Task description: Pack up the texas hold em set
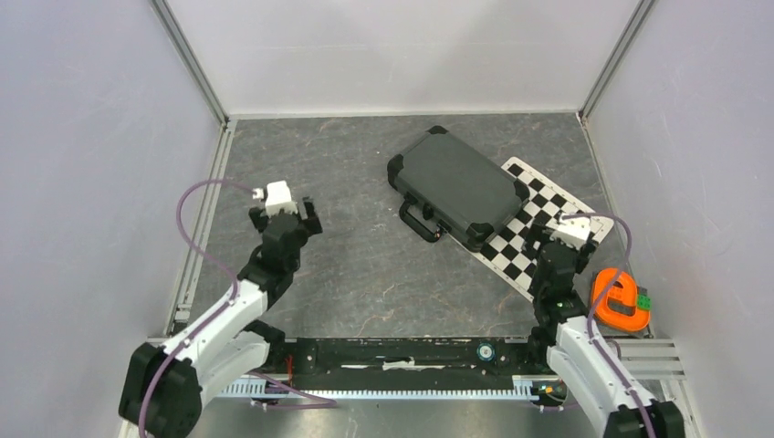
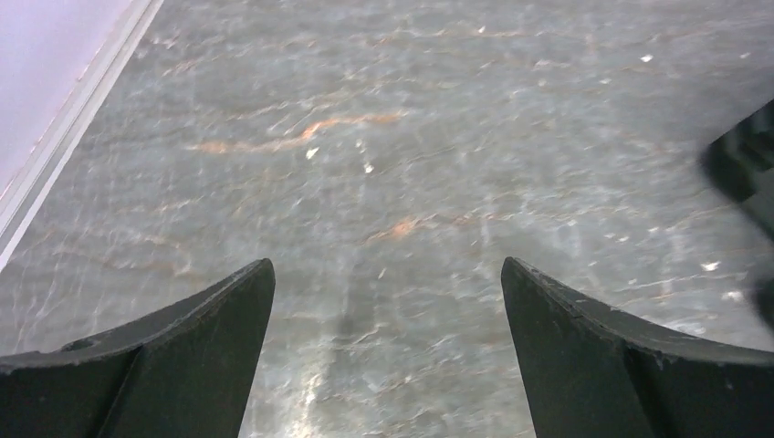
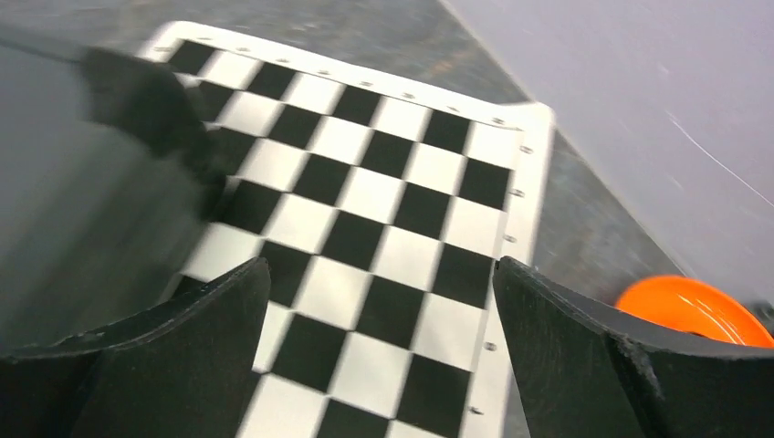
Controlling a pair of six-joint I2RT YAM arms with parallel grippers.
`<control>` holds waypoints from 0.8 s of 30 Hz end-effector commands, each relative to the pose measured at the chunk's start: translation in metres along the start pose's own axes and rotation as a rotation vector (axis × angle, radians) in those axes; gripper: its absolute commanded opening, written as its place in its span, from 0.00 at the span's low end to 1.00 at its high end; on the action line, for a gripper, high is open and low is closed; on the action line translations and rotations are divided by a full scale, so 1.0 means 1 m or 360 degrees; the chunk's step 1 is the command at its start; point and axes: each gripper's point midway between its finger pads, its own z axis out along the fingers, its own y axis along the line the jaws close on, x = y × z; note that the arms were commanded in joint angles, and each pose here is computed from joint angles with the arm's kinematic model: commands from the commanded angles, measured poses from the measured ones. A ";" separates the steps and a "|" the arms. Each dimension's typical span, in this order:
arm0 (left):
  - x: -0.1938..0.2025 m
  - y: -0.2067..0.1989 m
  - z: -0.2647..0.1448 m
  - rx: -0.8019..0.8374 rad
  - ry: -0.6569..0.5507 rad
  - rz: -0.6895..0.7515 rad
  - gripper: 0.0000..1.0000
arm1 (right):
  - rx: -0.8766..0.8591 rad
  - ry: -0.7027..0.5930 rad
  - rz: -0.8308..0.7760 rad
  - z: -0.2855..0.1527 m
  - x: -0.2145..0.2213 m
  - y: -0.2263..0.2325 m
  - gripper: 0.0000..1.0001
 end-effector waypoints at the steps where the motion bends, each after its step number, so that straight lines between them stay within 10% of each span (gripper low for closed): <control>1: 0.002 0.039 -0.005 -0.0179 -0.0257 0.0098 1.00 | 0.0137 -0.0165 0.0117 0.012 0.004 -0.029 0.98; 24: 0.037 0.044 0.076 0.0067 -0.0263 0.0221 0.95 | -0.0362 -0.0313 -0.0327 0.025 0.024 0.026 0.98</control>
